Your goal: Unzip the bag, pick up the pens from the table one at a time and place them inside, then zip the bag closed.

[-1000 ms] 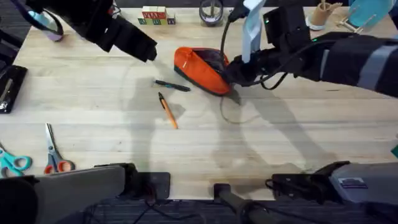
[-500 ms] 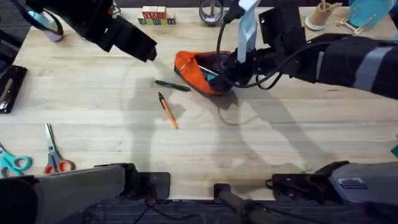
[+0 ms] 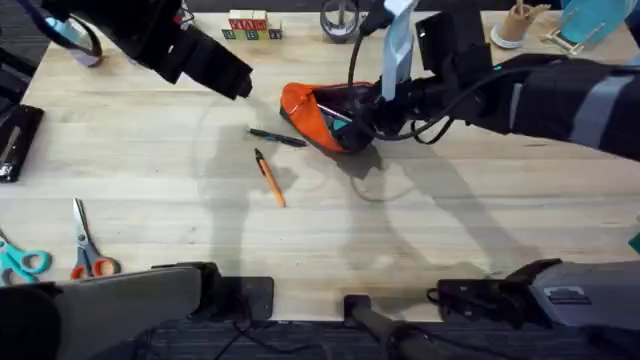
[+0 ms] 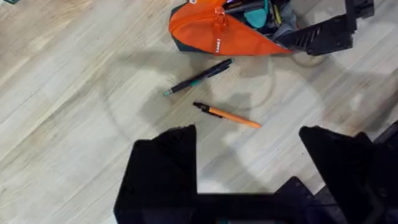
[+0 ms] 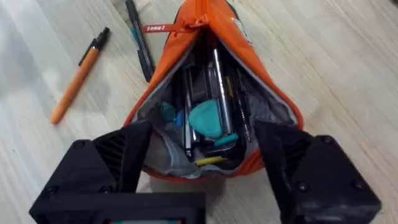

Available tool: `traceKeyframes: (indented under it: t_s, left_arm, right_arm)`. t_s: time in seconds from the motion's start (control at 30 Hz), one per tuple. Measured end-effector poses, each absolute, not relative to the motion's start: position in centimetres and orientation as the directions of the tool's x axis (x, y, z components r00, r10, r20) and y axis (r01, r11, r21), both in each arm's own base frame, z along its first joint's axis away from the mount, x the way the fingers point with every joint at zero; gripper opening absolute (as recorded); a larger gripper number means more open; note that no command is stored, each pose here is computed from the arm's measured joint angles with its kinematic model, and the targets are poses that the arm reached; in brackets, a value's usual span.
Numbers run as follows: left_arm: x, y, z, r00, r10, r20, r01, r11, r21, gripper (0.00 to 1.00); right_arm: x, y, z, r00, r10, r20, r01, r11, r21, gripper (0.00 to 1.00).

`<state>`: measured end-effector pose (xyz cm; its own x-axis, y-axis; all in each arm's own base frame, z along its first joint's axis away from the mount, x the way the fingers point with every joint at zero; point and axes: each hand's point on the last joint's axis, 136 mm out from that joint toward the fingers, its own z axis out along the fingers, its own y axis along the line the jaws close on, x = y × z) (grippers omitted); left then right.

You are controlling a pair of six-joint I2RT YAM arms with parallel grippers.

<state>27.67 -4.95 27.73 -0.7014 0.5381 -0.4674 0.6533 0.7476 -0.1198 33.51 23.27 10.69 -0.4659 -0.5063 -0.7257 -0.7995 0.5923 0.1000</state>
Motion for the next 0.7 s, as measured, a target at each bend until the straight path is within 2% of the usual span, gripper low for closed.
traceKeyframes:
  t_s: [0.1,0.37,0.7]
  left_arm:
    - [27.7,-4.9,27.7,-0.702,0.538,-0.467,0.653,0.748,-0.12,0.995]
    - [27.7,-4.9,27.7,-0.702,0.538,-0.467,0.653,0.748,-0.12,0.995]
    - [27.7,-4.9,27.7,-0.702,0.538,-0.467,0.653,0.748,-0.12,0.994]
  right_arm:
    - [33.5,23.1,12.4,-0.461,-0.478,-0.748,-0.787,0.61,0.095,0.996]
    - [32.7,20.9,19.9,-0.359,-0.421,-0.833,-0.735,0.678,-0.026,0.997]
    - [29.2,17.8,22.6,-0.379,-0.43,-0.819,-0.686,0.725,-0.063,0.997]
